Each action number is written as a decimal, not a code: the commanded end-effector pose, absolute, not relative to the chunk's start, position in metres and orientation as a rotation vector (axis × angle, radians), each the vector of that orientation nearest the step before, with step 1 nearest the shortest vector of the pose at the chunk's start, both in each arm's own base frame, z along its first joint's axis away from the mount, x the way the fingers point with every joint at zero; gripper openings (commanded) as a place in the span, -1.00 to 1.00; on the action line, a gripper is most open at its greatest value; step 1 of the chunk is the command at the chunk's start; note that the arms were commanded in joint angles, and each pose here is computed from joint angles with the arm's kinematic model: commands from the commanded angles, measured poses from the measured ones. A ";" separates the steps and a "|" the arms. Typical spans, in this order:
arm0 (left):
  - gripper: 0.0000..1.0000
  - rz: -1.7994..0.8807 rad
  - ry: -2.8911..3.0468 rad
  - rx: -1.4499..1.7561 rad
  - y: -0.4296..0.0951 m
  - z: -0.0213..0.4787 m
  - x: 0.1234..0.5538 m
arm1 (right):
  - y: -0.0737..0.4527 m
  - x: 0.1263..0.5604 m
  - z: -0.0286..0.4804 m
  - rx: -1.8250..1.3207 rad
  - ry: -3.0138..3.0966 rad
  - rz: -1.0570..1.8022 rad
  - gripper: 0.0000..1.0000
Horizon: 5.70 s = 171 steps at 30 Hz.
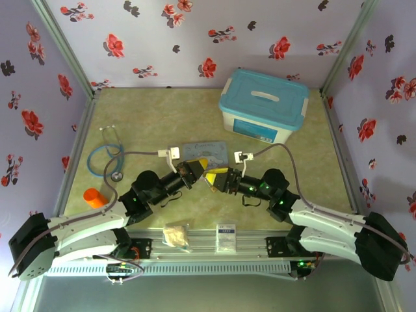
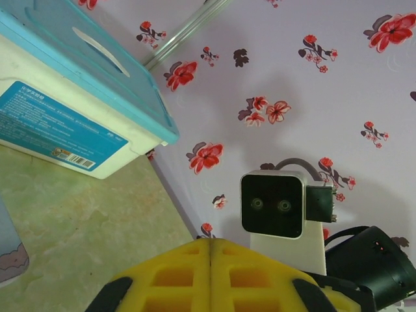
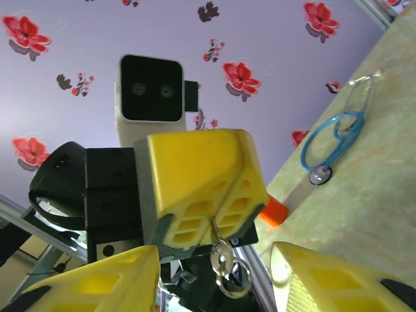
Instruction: Unlock a padlock with a key
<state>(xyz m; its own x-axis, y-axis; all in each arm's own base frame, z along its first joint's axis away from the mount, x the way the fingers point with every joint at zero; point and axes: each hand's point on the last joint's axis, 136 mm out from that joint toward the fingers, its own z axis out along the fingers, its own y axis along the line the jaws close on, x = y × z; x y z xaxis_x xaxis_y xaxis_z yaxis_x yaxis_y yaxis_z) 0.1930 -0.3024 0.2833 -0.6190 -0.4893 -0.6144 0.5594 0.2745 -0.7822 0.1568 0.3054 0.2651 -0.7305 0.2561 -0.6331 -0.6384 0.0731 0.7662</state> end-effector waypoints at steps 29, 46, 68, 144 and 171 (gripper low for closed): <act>-1.00 -1.646 1.541 -0.015 -0.303 0.306 0.194 | 0.313 0.149 0.286 -0.433 1.562 1.778 -0.63; -1.00 -1.666 1.563 -0.047 -0.308 0.297 0.198 | 0.306 0.152 0.282 -0.414 1.580 1.719 -0.83; 0.05 -1.335 1.869 -0.143 -0.293 0.240 0.219 | 0.275 0.184 0.203 -0.263 1.941 1.286 -1.00; -0.74 -0.994 2.270 -0.162 -0.346 0.082 0.225 | 0.252 0.182 0.084 0.134 2.201 1.359 -1.00; -0.96 -1.212 2.142 -0.352 -0.338 0.109 0.230 | 0.288 0.185 0.092 0.258 2.267 1.548 -1.00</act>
